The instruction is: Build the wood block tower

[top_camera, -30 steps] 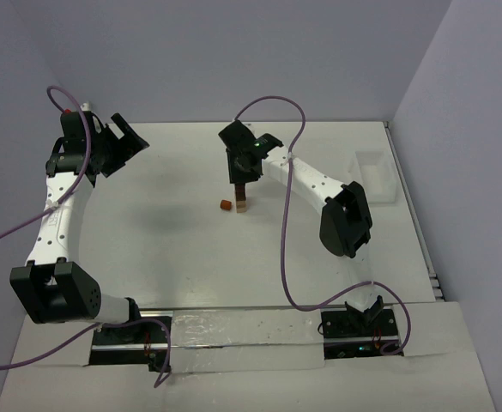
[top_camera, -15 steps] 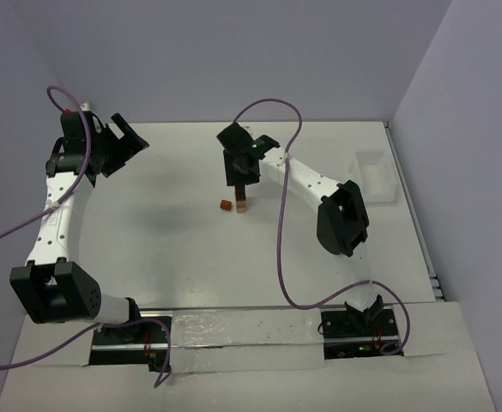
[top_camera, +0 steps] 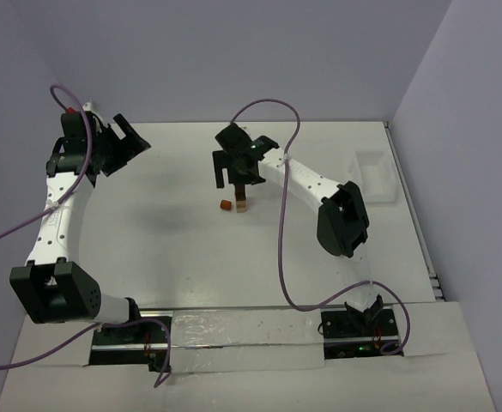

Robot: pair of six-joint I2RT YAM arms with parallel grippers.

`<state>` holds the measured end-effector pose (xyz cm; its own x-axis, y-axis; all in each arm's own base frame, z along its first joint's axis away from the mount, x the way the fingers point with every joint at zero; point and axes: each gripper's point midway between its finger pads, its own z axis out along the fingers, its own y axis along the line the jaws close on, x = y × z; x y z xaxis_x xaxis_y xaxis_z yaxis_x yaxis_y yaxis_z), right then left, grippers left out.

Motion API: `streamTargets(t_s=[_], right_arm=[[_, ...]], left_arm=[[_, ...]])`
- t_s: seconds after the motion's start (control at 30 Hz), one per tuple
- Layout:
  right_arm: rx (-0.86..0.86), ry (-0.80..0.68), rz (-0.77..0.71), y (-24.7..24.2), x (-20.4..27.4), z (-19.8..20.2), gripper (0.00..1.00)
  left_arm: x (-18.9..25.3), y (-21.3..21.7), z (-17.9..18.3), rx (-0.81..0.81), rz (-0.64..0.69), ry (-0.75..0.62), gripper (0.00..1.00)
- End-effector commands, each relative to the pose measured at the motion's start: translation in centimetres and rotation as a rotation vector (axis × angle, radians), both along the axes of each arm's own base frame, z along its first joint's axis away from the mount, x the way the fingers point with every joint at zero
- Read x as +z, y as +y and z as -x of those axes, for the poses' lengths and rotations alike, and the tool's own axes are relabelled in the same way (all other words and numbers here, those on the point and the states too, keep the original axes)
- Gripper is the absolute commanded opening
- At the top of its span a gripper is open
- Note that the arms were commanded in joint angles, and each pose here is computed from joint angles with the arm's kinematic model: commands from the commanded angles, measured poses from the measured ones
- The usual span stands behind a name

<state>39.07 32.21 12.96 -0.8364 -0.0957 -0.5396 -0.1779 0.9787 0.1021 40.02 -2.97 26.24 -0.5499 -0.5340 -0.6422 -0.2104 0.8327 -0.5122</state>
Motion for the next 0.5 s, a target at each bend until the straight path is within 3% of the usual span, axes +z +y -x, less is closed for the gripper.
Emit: streamTargets(t_s=[0.0,0.17,0.27,0.33,0.37,0.47], right_arm=[[0.080,-0.166,-0.111,0.8,9.0,0.5,1.00],[0.172,-0.281,-0.158,-1.0,14.7,1.7,1.00],[0.303,-0.326,-0.242,-2.8,18.1,3.2,1.00],[0.367,-0.355,-0.309,-4.1,20.4,4.2,1.00],[0.385,-0.367,-0.334,-5.0,21.3,4.4,1.00],[0.395,-0.385,-0.376,-7.8,22.9,4.3,1.00]], left_arm=[[1.1,-2.7,0.2,-0.201,-0.067,-0.124,0.92],[-1.2,-9.0,2.8,-0.579,-0.246,-0.274,0.82],[-4.6,-12.8,6.4,-0.996,-0.284,-0.393,0.75],[-6.0,-14.2,8.6,-1.198,-0.260,-0.460,0.76],[-6.5,-14.7,9.2,-1.287,-0.267,-0.508,0.82],[-8.1,-15.5,9.5,-1.436,-0.271,-0.552,0.90]])
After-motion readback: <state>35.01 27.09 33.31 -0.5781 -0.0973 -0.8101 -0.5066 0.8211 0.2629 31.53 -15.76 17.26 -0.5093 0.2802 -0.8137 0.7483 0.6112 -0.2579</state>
